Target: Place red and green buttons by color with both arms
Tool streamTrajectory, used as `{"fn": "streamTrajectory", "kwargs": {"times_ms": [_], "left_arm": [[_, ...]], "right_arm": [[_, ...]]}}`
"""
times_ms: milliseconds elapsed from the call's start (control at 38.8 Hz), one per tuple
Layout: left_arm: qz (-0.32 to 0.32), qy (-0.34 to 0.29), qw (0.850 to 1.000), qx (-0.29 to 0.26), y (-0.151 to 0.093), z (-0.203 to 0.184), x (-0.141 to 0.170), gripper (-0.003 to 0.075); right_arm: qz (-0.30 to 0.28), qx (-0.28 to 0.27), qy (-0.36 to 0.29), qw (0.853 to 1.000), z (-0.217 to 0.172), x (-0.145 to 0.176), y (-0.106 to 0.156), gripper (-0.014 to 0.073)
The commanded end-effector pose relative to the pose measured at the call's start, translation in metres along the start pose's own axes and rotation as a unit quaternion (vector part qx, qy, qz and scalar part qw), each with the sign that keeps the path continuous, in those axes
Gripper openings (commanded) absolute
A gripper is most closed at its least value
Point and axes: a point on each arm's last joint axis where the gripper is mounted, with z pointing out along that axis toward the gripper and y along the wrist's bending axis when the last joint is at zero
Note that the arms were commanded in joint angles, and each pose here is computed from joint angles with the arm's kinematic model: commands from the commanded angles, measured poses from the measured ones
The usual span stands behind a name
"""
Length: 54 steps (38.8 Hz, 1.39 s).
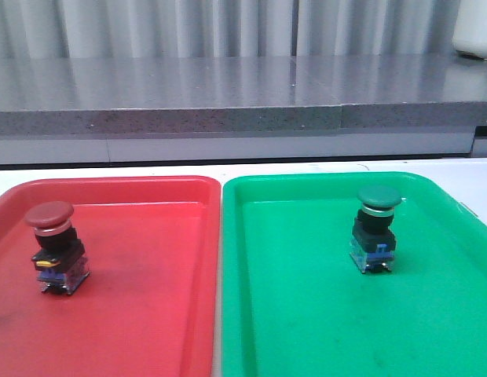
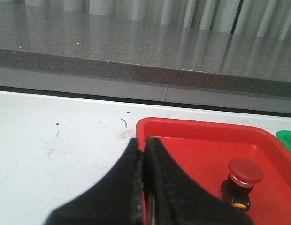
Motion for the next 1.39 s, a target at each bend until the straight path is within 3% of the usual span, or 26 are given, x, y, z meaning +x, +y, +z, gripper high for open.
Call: {"fn": "streamTrajectory", "kwargs": {"times_ms": [0, 773, 1030, 1365], "left_arm": [[-0.010, -0.039, 0.999, 0.004, 0.000, 0.000, -0.001, -0.0020], [-0.010, -0.039, 0.999, 0.004, 0.000, 0.000, -0.001, -0.0020], [-0.010, -0.039, 0.999, 0.004, 0.000, 0.000, -0.001, -0.0020], [-0.010, -0.039, 0.999, 0.004, 0.000, 0.000, -0.001, -0.0020]], "right_arm": [[-0.013, -0.002, -0.050, 0.999, -0.002, -0.016, 0.001, -0.0067], [-0.029, 0.000, -0.055, 0.998, -0.001, -0.013, 0.001, -0.0067], [-0.064, -0.012, -0.049, 0.997, 0.004, 0.037, 0.000, -0.0067], [-0.034, 0.052, -0.044, 0.997, 0.003, 0.082, -0.011, -0.0067]]}}
